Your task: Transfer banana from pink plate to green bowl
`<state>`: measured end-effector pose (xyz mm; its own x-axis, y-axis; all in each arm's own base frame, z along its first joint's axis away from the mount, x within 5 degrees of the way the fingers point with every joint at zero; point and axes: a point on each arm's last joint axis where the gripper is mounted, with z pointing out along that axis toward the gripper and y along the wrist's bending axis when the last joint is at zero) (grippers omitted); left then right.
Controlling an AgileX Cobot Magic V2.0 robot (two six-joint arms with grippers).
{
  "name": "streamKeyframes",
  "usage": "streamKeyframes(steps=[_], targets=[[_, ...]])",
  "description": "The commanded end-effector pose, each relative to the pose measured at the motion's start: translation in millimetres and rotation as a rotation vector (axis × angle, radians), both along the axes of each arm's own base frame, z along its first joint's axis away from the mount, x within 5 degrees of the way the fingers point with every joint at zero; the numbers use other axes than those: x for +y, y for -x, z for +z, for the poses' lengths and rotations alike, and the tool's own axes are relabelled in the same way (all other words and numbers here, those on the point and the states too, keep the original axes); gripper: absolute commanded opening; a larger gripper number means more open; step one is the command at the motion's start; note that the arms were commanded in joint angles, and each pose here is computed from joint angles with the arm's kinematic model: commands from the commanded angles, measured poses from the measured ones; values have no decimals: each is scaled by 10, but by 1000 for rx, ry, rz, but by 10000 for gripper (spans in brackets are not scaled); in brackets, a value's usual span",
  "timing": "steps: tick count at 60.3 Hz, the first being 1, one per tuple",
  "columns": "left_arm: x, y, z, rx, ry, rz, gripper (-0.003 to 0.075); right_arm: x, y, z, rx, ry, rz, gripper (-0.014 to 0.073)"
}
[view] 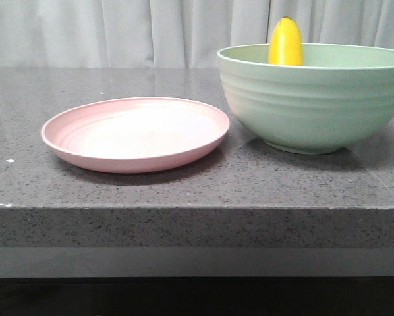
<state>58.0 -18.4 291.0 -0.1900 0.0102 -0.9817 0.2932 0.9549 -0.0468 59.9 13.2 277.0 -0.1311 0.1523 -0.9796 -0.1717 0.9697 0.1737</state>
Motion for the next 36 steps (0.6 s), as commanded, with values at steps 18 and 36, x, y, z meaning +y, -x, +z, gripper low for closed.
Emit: streamKeyframes(steps=[18,36], targets=[[29,102,102,-136,66,0,-20,-26,86,160,-154,-27,-16,-62],[29,102,102,-136,66,0,-20,-26,86,160,-154,-27,-16,-62]])
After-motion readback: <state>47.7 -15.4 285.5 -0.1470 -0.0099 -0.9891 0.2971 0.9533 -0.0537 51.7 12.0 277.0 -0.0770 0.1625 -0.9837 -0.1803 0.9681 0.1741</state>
